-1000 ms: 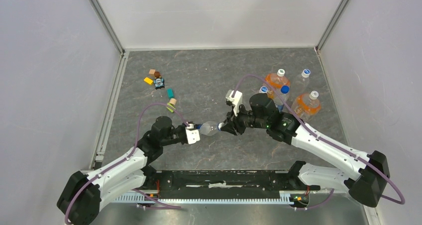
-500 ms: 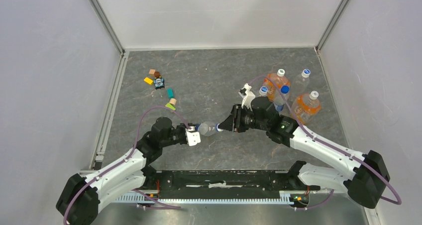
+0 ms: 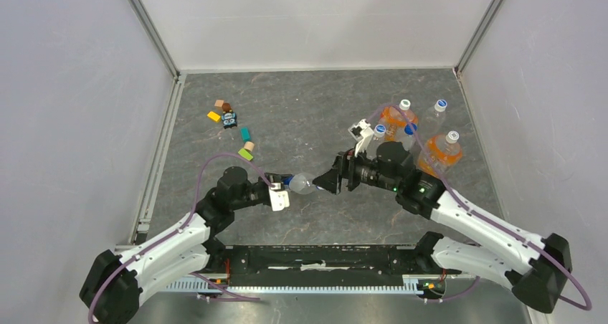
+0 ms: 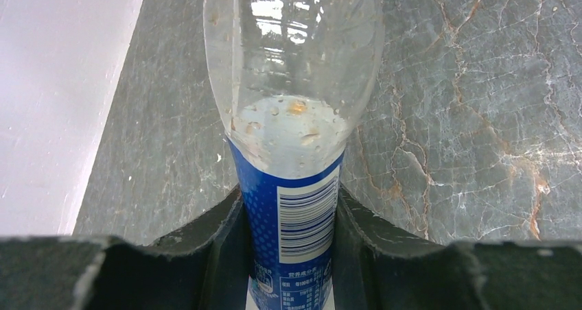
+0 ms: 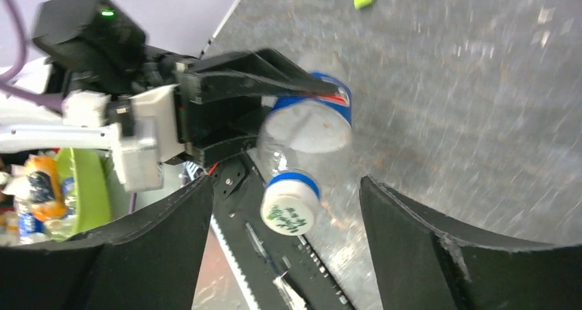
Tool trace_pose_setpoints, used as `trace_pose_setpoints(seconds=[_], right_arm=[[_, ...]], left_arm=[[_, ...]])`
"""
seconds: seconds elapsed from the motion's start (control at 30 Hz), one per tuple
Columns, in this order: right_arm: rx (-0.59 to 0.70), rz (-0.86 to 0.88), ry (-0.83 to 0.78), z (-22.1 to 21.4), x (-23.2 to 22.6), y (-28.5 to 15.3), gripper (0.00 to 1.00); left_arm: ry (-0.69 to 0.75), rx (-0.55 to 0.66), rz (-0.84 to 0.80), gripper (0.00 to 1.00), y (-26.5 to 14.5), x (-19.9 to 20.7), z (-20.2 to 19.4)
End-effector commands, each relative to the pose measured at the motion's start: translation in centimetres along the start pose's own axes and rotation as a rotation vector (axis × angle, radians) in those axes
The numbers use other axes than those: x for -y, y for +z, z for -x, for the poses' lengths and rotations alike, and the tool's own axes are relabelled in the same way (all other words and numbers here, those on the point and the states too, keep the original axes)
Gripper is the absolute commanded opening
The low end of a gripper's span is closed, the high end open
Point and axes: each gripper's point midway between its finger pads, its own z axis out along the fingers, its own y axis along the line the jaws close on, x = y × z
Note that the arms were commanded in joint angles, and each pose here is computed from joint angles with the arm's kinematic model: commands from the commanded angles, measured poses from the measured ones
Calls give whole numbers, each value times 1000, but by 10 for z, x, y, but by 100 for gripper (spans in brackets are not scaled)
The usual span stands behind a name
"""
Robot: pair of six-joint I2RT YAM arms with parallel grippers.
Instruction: Screw on the bottle caps
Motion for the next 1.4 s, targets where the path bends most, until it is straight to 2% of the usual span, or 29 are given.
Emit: trace_pose_setpoints(seconds=[0.0,0.1,0.17,0.27,0.4,0.5,0.7,0.8,1.0,1.23,1.33,1.37], right_arm=[[253,165,-391,61,-48,-33,86],[343,189,-548,71,-57,-52,89],[388,179,-561,76,-58,-62,98],[393,171,-688,77,-59,-71,98],[263,306,-1039,45,-65,-73,98],[164,300,-1287,28,-46,-72,98],[57,278,-1601,18,-27,-72,98],[76,296,-1654,16,-29,-66,95],[28,332,-1683,10,-32,-56,79],[4,353,-1706,4,-34,-46,66],[-10,347,-1721,2,-33,-40,50],[-9,341,-1725,3,-33,-39,48]], left_arm=[[50,74,14,45,3,-16,25],[45,74,5,45,3,-14,25],[43,75,2,45,3,-14,25],[37,77,-5,45,4,-13,26],[28,78,-13,46,4,-11,26],[22,82,-17,46,5,-11,27],[13,82,-31,45,6,-9,27],[11,82,-39,46,6,-8,27],[12,82,-38,45,5,-9,28],[8,83,-51,45,7,-6,28],[6,84,-58,45,7,-5,27],[5,85,-57,45,7,-5,28]])
